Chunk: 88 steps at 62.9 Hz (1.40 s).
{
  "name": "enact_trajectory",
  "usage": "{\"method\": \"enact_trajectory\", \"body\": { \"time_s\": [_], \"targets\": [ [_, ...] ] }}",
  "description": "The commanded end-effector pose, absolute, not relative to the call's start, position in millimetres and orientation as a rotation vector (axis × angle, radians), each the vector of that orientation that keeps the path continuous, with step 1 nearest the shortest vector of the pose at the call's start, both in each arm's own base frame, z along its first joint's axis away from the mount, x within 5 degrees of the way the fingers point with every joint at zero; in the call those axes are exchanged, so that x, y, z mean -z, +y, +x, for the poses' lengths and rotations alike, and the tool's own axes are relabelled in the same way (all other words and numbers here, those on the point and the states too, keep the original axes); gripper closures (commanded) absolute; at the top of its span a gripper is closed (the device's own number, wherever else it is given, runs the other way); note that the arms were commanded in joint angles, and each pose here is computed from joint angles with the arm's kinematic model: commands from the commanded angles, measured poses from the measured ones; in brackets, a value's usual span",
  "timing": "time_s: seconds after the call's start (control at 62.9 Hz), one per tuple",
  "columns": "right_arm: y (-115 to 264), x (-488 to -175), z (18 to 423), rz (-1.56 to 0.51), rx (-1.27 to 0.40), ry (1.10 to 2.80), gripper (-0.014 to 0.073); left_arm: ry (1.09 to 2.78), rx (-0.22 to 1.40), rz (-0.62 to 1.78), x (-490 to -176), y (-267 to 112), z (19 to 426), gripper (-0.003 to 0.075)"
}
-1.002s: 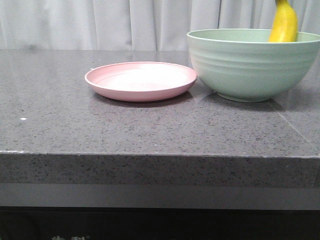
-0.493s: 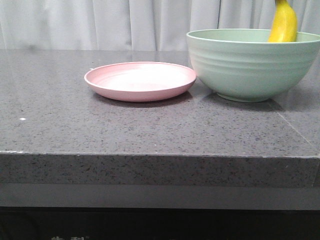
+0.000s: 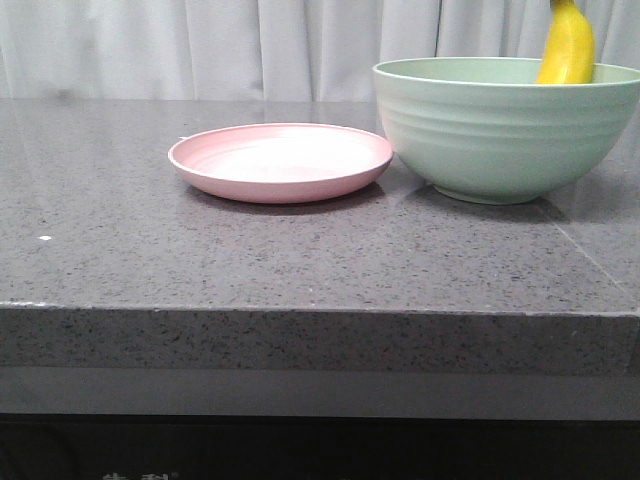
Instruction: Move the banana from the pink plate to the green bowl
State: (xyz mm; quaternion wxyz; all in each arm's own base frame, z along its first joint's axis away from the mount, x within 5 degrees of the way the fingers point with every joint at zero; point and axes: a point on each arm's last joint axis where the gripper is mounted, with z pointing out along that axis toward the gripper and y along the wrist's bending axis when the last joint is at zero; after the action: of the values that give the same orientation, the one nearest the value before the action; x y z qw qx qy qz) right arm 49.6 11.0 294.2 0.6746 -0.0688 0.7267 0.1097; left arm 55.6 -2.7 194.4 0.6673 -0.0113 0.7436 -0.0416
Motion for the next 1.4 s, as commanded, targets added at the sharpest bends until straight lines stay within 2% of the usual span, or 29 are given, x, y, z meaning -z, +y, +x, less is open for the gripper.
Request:
{"method": "enact_trajectory", "body": {
  "time_s": [0.0,0.27,0.398,0.572,0.747,1.383],
  "targets": [
    [11.3,-309.8,48.9,-0.158,-0.25,1.531,0.0625,1.569,0.096,-0.026,-202.3,-2.5,54.4,0.0738],
    [13.2,-300.0,52.6,-0.162,-0.258,1.528,0.0625,1.569,0.096,-0.026,-202.3,-2.5,54.4,0.0738],
    [13.0,-270.5,58.5,-0.124,-0.233,1.524,0.0625,1.569,0.096,-0.026,-202.3,-2.5,54.4,0.0738],
    [5.6,-227.0,57.7,0.054,-0.209,1.563,0.0625,1.569,0.096,-0.026,-202.3,-2.5,54.4,0.0738],
    [2.1,-205.3,53.9,0.084,-0.138,1.542,0.0625,1.569,0.096,-0.026,-202.3,-2.5,54.4,0.0738],
    [1.7,-201.6,54.8,0.078,-0.124,1.533,0.0625,1.571,0.096,-0.026,-202.2,-2.5,54.5,0.0738]
  ]
}}
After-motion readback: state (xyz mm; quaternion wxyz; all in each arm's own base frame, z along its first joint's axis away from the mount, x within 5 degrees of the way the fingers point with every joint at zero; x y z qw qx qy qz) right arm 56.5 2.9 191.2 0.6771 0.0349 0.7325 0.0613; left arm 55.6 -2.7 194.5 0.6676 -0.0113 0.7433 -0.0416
